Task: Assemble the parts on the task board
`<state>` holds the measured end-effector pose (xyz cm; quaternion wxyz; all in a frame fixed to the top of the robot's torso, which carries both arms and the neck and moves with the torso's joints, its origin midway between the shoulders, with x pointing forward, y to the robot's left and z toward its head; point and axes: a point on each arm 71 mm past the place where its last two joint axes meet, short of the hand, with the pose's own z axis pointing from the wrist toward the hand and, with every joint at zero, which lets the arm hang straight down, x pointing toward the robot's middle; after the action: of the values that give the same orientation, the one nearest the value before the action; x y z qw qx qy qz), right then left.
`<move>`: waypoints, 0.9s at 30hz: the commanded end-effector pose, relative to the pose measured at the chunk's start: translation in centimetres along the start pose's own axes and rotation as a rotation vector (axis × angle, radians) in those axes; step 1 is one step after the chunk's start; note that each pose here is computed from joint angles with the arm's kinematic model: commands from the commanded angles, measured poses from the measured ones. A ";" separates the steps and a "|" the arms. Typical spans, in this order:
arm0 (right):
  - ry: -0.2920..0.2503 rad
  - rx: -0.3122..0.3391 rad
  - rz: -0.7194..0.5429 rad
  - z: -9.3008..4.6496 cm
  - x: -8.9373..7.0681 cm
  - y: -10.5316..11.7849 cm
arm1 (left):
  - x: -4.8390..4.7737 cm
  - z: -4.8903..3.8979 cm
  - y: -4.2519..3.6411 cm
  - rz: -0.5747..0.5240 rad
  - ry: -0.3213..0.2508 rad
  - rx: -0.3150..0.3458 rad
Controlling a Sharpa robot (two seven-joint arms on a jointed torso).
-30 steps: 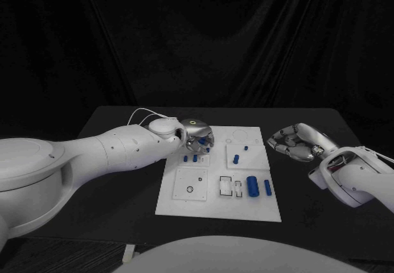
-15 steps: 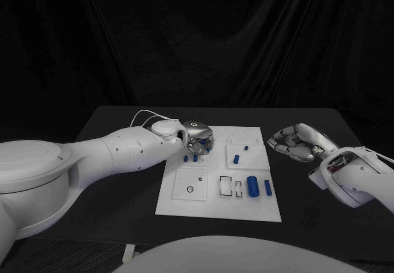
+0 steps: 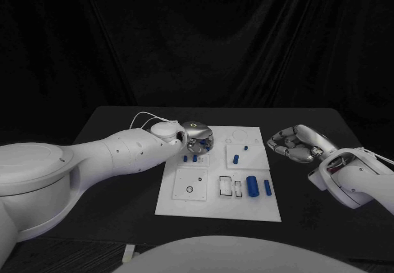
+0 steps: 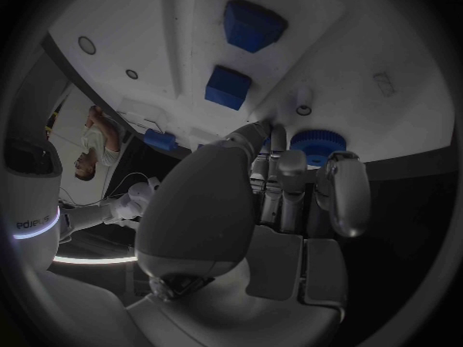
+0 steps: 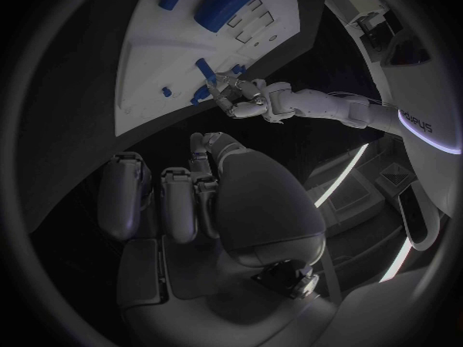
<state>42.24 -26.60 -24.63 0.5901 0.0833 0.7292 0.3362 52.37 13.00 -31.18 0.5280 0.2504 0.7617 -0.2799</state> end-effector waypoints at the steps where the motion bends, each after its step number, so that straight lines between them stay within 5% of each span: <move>1: 0.003 -0.001 0.000 -0.1 0.1 -0.1 | 0.45 -0.39 -0.19 0.008 -0.025 0.035; 9: 0.003 0.008 -0.001 -0.3 0.0 -0.3 | 0.03 -1.79 0.06 0.010 -0.073 0.039; 13: 0.005 0.010 -0.001 -0.3 0.0 -0.4 | -1.42 -2.41 0.38 0.024 -0.112 0.036; 19: 0.011 0.012 -0.002 -0.2 0.1 -0.4 | -4.97 -3.71 1.11 0.054 -0.164 0.023; 27: 0.016 0.011 -0.001 -0.1 0.3 -0.4 | -6.56 -4.65 1.53 0.057 -0.144 0.010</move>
<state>42.24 -26.79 -24.92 0.5873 0.0839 0.7328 0.3334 52.39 16.97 -23.98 0.5925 0.2542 0.7079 -0.2885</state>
